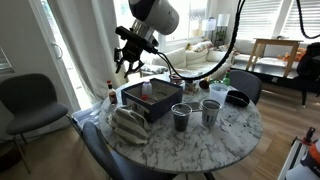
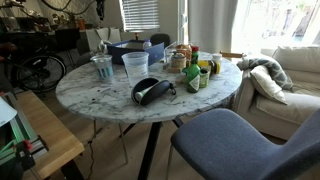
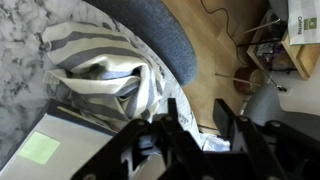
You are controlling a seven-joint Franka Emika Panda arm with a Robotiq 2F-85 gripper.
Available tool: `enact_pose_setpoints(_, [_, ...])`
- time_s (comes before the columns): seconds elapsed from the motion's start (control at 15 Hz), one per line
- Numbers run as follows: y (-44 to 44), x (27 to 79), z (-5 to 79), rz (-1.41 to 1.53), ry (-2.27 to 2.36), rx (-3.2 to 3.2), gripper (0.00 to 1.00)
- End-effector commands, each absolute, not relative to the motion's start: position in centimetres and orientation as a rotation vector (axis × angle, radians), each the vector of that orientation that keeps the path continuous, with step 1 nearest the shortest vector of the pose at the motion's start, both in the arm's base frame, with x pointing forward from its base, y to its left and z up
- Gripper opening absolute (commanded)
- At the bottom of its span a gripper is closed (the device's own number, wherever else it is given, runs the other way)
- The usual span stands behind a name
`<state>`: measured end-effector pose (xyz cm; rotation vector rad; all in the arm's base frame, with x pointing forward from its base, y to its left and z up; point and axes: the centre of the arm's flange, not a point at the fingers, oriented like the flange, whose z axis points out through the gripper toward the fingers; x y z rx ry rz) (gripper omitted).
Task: Pick up the striped towel and put it on the left side of the table next to the blue box
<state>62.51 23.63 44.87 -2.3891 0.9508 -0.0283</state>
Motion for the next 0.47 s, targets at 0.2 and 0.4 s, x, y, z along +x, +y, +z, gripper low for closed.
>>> enact_pose_setpoints(0.2, [21.8, 62.4, 50.0, -0.073, 0.931, -2.324, 0.98])
enact_pose_setpoints(0.4, [22.3, 62.8, 50.6, -0.082, 0.931, -2.297, 0.95])
